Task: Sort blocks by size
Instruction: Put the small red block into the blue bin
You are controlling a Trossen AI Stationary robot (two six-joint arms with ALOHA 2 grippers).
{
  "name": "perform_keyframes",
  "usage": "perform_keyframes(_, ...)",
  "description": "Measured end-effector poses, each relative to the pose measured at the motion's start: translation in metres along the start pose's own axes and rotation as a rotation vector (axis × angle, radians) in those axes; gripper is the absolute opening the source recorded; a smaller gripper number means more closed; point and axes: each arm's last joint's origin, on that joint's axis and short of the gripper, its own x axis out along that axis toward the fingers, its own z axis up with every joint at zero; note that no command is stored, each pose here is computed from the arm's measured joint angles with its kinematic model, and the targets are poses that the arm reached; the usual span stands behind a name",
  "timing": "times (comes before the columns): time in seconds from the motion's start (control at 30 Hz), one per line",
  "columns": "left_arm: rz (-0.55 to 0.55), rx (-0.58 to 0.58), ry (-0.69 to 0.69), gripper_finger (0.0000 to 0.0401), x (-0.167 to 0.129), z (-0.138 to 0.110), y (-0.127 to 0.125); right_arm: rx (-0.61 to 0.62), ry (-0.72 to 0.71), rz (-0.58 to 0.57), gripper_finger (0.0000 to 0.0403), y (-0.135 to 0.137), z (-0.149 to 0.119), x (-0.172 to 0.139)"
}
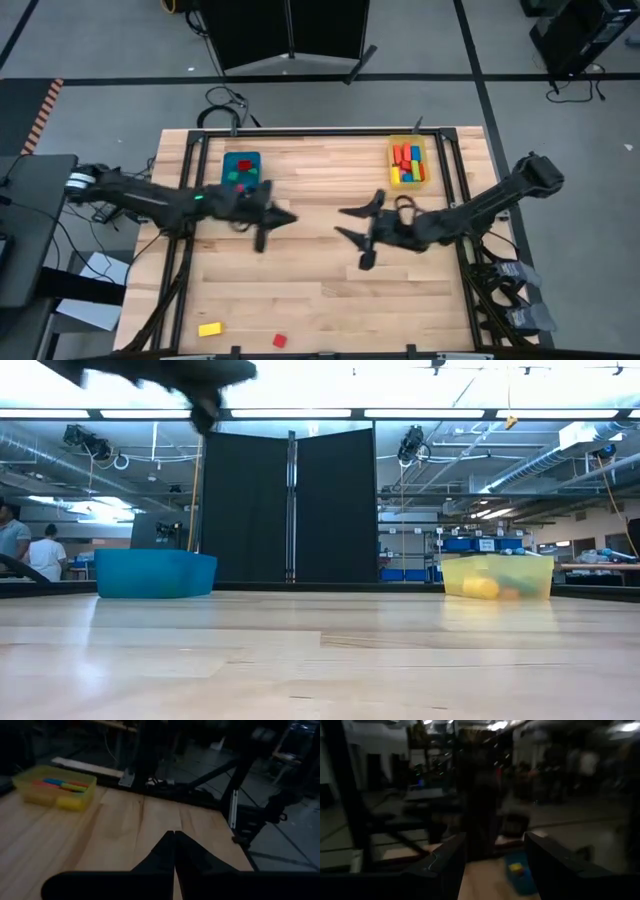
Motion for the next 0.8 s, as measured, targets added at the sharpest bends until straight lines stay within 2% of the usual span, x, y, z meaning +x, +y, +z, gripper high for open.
perform_keyframes(0.13,0.061,-0.016,0.033,0.0014,-0.045,-0.004,-0.026,0.055,0.073,0.071,0.0210,0.016,-0.025,0.027)
perform_keyframes(0.27,0.101,-0.011,0.065,0.0014,-0.067,-0.012,-0.042,0.061,0.174,0.146,0.0210,0.042,-0.049,0.056)
perform_keyframes(0.53,-0.002,-0.025,0.133,0.0014,-0.080,-0.024,-0.066,-0.007,0.472,0.394,0.0220,0.120,-0.093,0.101)
perform_keyframes(0.8,-0.042,-0.023,0.133,0.0014,-0.090,-0.029,-0.079,-0.153,0.719,0.551,0.0271,0.180,-0.131,0.121)
